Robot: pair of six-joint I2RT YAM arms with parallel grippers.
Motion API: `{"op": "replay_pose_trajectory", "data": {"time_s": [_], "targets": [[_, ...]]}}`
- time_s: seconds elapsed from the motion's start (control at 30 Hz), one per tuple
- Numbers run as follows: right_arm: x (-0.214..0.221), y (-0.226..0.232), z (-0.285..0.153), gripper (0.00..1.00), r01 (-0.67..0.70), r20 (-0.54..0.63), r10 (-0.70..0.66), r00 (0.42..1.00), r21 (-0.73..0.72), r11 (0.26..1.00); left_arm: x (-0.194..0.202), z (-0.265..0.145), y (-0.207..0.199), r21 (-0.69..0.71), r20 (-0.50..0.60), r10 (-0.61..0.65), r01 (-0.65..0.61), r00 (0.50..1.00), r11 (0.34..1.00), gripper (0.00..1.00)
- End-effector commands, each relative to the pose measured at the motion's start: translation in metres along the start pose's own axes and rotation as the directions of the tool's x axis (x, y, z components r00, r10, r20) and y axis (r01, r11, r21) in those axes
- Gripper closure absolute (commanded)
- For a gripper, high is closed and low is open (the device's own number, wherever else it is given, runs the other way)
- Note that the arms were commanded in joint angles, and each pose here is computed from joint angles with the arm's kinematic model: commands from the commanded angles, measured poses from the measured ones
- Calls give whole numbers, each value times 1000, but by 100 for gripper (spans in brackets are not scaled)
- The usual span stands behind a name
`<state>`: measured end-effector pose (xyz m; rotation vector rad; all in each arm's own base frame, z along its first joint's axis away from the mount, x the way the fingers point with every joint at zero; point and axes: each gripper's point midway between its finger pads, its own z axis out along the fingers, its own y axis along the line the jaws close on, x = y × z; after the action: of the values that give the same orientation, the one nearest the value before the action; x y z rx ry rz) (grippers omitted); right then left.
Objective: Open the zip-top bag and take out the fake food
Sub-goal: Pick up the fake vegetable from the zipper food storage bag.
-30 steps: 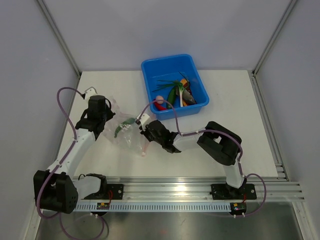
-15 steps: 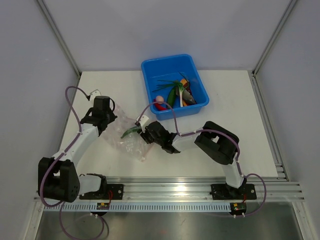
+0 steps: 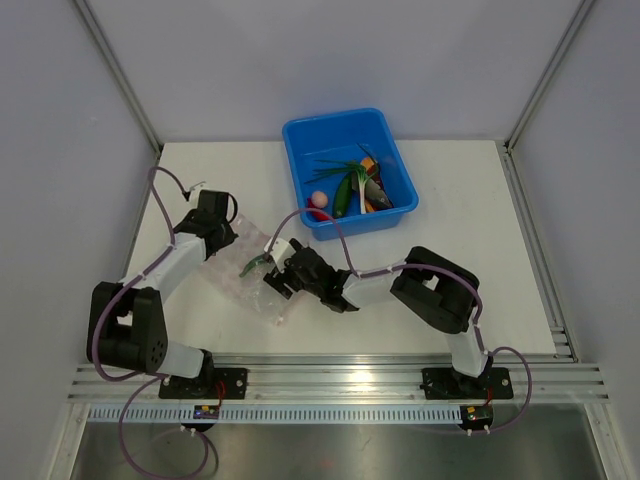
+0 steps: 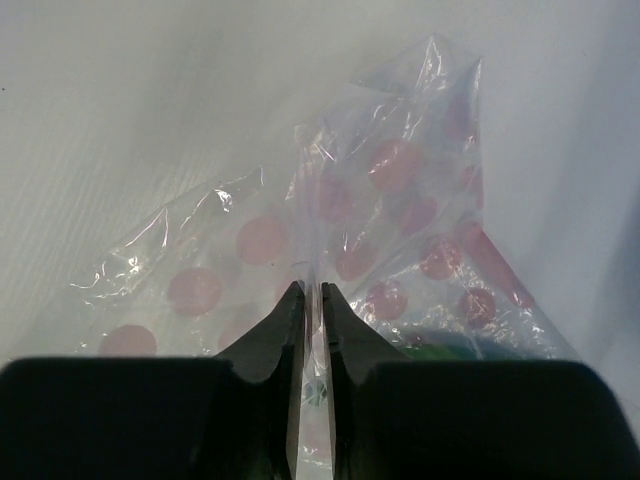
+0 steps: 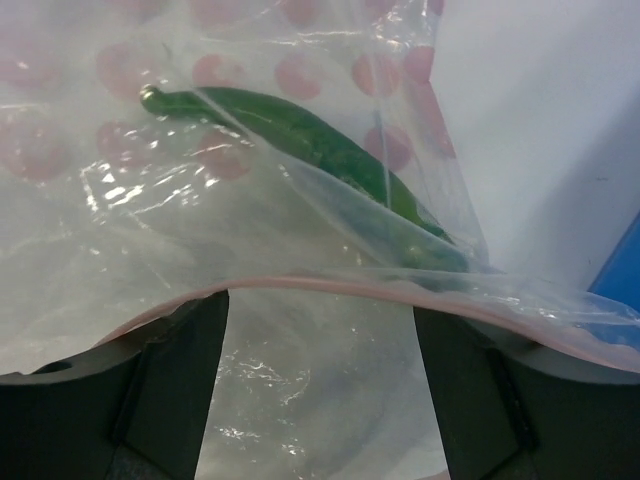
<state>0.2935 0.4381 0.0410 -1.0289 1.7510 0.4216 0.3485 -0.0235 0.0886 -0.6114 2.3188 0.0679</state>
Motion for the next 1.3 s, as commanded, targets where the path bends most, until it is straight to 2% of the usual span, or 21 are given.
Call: {"op": "replay_pose_trajectory", "data": {"time_s": [0.0, 0.27, 0.4, 0.47, 0.7, 0.8, 0.93, 1.0, 1.03, 1.07, 1.13, 1.2, 1.27], "targets": [[-42, 6, -7, 17, 95, 109, -94, 990, -4, 995, -24, -1, -11, 16, 62, 9, -10, 998, 1000, 85], [-39, 8, 3, 10, 243, 116, -241, 964, 3, 970, -22, 1, -26, 87, 33, 68, -71, 997, 994, 80], [-36, 14, 5, 6, 300, 133, -295, 946, -21, 954, -15, 4, -39, 160, 5, 116, -115, 993, 980, 71], [-39, 14, 4, 5, 307, 143, -302, 943, -16, 952, -13, 7, -46, 183, -4, 137, -134, 991, 974, 67], [-34, 17, 12, 4, 298, 127, -292, 948, -26, 954, 11, 13, -70, 261, -79, 253, -225, 964, 939, 65], [-32, 18, 16, 3, 299, 118, -294, 949, -31, 954, 23, 27, -74, 244, -152, 299, -258, 942, 935, 65], [-30, 21, 17, 3, 300, 115, -294, 949, -41, 953, 33, 37, -62, 152, -226, 308, -279, 924, 948, 65], [-33, 20, 16, 3, 296, 123, -289, 949, -41, 954, 29, 36, -58, 121, -215, 281, -260, 935, 958, 57], [-34, 21, 15, 3, 296, 124, -289, 949, -40, 954, 22, 31, -55, 100, -185, 267, -252, 946, 963, 51], [-33, 20, 14, 4, 296, 124, -289, 949, -41, 954, 19, 28, -53, 87, -168, 248, -236, 954, 968, 37], [-35, 21, 14, 3, 295, 129, -287, 949, -44, 955, 7, 20, -48, 66, -113, 224, -218, 968, 974, 27], [-33, 21, 15, 4, 293, 126, -286, 950, -44, 955, -3, 4, -50, 98, -60, 197, -191, 979, 977, 20], [-33, 22, 15, 3, 295, 128, -287, 949, -44, 955, -10, -11, -50, 127, -20, 179, -176, 984, 976, 18]]}}
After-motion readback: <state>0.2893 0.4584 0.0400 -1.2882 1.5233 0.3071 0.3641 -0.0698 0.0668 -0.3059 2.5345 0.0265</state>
